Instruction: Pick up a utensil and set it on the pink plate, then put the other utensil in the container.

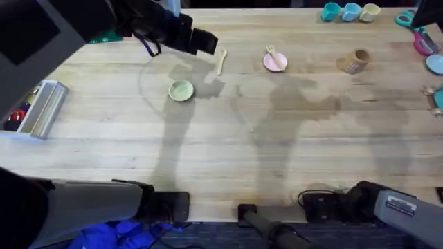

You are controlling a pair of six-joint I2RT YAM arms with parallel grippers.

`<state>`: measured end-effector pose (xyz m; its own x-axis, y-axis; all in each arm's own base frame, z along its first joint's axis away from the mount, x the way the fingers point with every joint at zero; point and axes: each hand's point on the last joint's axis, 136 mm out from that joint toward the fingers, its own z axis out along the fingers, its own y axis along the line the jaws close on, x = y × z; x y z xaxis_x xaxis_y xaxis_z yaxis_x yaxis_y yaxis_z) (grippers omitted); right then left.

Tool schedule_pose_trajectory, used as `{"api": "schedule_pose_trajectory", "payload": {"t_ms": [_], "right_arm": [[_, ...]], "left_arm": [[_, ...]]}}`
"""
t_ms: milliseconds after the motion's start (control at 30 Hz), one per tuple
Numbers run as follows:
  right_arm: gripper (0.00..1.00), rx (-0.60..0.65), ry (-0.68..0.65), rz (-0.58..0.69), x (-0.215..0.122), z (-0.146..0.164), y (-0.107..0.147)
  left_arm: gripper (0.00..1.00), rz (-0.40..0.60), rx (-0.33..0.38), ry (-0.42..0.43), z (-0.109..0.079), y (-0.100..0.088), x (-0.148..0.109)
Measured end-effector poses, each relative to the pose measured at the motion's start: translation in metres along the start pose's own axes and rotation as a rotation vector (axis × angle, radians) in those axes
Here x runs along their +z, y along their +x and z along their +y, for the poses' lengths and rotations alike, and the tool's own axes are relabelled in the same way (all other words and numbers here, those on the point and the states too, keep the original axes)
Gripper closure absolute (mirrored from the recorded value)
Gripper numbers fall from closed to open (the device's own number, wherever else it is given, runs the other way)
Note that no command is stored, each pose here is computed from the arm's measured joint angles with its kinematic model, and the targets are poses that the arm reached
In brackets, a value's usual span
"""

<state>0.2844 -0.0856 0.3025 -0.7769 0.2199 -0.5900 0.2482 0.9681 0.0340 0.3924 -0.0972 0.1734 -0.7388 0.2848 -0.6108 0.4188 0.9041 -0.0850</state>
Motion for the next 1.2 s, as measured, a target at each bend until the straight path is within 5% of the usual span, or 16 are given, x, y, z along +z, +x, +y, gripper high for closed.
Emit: {"api": "schedule_pose_trajectory", "payload": {"t_ms": [167,367,700,833,1200], "right_arm": [[0.004,0.0,-0.001,0.002,0.0,0.0,0.0],[0.004,0.001,-0.002,0.016,0.0,0.0,0.004],[0.004,0.002,-0.002,0.024,0.0,0.0,0.006],[0.004,0.002,-0.002,0.03,0.0,0.001,0.007],[0.004,0.002,-0.002,0.03,0.0,0.001,0.007]], "left_arm": [[0.007,-0.064,-0.054,-0.008,0.003,-0.017,0.004],[0.007,0.013,-0.132,-0.001,-0.003,-0.007,0.037],[0.007,0.07,-0.087,-0.035,-0.031,-0.033,0.073],[0.006,0.17,-0.136,-0.063,-0.032,-0.01,0.112],[0.006,0.234,-0.157,-0.069,-0.035,0.009,0.132]]}}
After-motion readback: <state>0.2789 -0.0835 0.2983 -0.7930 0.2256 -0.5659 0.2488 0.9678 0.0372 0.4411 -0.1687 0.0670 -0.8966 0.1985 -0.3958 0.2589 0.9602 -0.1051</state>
